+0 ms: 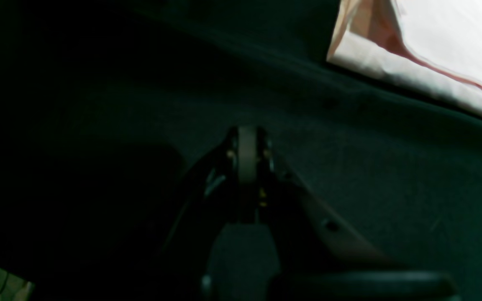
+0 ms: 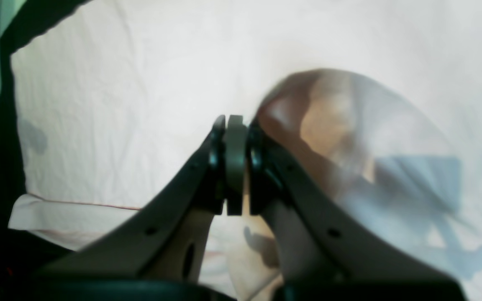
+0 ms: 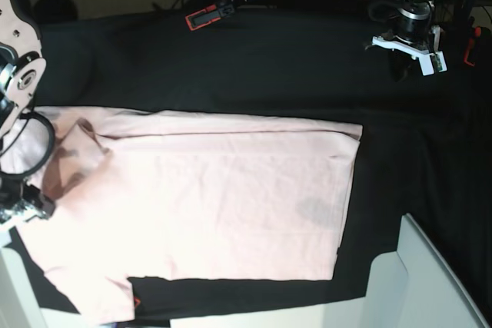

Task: Fold the T-shirt properly
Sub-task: 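Grasp the sleeve with the right gripper and fold it inward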

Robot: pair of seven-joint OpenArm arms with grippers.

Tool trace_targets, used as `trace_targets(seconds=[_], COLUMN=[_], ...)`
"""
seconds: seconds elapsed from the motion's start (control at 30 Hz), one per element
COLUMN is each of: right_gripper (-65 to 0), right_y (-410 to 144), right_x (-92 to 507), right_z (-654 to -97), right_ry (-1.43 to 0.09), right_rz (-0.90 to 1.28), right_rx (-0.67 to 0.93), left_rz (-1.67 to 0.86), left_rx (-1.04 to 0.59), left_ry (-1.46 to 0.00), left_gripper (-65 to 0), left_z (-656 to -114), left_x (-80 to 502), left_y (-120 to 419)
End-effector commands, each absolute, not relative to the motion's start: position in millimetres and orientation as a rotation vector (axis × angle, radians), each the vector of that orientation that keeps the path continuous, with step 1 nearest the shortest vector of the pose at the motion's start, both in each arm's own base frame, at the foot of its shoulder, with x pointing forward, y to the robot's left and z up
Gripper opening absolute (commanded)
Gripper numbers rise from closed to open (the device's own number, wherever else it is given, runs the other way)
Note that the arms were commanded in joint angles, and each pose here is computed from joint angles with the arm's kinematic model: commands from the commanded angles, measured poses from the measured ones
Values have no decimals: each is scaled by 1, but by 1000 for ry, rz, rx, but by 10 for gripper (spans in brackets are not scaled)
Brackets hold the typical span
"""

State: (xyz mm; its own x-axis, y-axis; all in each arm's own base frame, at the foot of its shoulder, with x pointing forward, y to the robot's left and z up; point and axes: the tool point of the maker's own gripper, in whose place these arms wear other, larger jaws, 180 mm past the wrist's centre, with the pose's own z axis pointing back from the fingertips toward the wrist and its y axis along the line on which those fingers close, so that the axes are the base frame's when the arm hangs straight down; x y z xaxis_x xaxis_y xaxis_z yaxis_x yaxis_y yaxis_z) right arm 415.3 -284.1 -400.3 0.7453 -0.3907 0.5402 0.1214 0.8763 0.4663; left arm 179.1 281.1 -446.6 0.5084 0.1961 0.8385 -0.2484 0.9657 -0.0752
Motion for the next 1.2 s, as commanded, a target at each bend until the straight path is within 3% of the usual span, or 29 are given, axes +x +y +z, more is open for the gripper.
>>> trace_targets(seconds=[0.0, 0.83, 0.9, 1.17], right_gripper=[-649, -625, -592, -258], right_y=[-295, -314, -316, -320], right_x=[431, 465, 466, 469], right_z=[-380, -342, -340, -335], right_ry=[-751, -1037, -1056, -1095], right_rz=[-295, -372, -377, -387], right_rx=[419, 401, 398, 390], left_rz=[264, 273, 272, 267], left_rx=[63, 72, 70, 63], left_ry=[-1041, -1006, -1005, -1007], left_gripper=[-650, -650, -650, -650], left_z=[-437, -448, -448, -448], left_x=[182, 174, 174, 175], left_y=[285, 289, 288, 285])
